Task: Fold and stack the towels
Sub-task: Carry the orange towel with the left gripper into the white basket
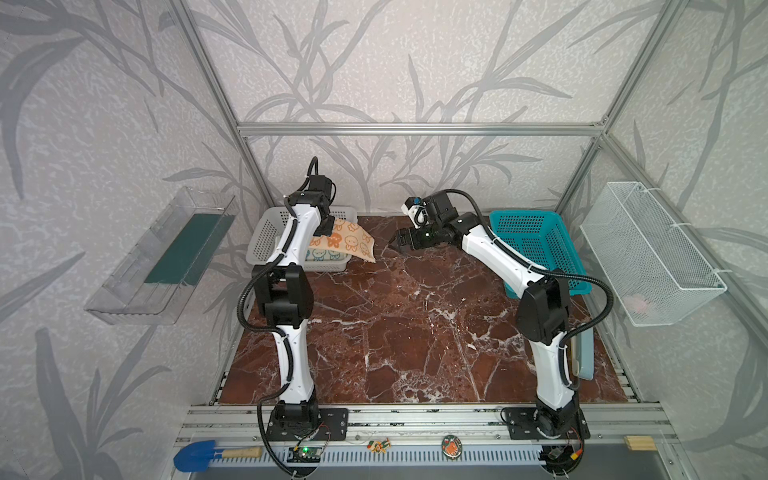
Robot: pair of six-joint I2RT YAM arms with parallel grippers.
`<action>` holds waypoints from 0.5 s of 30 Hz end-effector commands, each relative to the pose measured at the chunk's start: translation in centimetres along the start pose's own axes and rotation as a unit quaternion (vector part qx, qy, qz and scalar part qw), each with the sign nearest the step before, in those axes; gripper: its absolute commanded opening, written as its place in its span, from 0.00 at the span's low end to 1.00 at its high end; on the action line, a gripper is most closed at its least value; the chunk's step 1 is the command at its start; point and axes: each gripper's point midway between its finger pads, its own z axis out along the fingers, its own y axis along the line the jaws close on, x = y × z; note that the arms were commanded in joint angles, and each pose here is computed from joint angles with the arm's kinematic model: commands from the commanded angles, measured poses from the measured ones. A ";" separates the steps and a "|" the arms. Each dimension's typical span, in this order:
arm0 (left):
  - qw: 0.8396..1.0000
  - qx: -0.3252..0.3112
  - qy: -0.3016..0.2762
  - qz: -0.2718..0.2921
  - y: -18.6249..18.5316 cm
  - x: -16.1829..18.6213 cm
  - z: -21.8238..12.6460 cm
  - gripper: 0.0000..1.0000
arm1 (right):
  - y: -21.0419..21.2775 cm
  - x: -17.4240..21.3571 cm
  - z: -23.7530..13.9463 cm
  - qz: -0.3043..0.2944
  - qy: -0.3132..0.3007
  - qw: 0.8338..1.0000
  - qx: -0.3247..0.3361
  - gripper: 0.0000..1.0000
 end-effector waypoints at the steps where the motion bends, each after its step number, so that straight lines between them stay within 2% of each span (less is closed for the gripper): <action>1: 0.998 -0.038 -0.042 -0.006 3.0 -1.2 -1.3 0.00 | 0.5 -0.3 0.4 0.000 0.002 1.000 -0.012 0.99; 7: 0.997 -0.056 -0.044 0.009 4.0 -0.6 0.7 0.00 | 0.4 -0.3 1.2 0.002 0.002 1.000 -0.016 0.99; 15: 0.996 -0.070 -0.049 -0.029 6.8 -0.3 3.1 0.00 | 1.1 -0.2 1.8 0.009 0.013 1.000 -0.021 0.99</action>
